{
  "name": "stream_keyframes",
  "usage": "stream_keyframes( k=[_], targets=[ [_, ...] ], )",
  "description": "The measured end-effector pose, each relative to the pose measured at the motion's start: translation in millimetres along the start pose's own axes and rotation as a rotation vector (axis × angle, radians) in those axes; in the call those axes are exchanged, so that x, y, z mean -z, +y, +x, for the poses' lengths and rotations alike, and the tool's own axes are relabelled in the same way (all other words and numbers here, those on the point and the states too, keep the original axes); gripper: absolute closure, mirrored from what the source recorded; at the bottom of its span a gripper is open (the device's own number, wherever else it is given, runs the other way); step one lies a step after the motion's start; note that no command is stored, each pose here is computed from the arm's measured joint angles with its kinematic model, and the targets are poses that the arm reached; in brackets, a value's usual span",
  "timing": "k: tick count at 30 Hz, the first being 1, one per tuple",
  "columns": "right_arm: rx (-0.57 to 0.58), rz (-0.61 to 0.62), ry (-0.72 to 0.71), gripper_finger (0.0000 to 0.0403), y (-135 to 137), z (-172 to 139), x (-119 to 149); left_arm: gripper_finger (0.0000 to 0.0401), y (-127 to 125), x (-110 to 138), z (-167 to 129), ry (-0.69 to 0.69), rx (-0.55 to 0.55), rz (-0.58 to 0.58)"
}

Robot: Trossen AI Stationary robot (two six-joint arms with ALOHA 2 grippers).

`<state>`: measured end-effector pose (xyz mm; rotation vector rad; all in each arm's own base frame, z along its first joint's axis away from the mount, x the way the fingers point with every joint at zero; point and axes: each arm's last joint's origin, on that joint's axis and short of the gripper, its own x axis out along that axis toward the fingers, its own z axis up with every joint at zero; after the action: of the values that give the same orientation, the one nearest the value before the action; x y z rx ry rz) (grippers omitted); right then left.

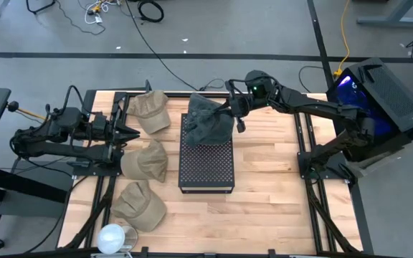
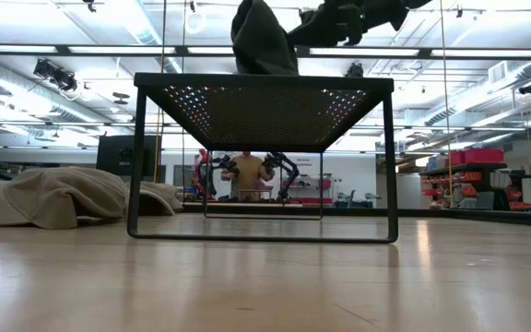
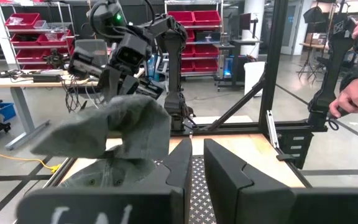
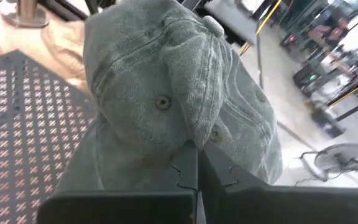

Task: Pick & Place hat
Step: Stack the gray cap on top of the other gray cap on the shelf, then put the top brown cap on the shelf

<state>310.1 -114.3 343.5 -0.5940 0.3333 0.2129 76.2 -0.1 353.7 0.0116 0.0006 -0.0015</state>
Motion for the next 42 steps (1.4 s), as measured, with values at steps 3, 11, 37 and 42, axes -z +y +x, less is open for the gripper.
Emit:
stream_keyframes(
  k=[3, 11, 37, 42],
  targets=[
    [-0.006, 0.005, 0.006, 0.0403, 0, 5, 3, 0.0353, 0, 0, 0, 0.0, 0.0, 0.0],
    [-0.01, 0.004, 0.018, 0.0403, -1, 9, 8, 0.0353, 0, 0, 0, 0.0, 0.0, 0.0],
    [0.059, 0.03, 0.104, 0.0344, -4, 14, 16, 0.0353, 0, 0, 0, 0.0, 0.0, 0.0],
    [0.058, 0.029, 0.102, 0.0329, -4, 14, 16, 0.0353, 0, 0, 0, 0.0, 0.0, 0.0]
  ],
)
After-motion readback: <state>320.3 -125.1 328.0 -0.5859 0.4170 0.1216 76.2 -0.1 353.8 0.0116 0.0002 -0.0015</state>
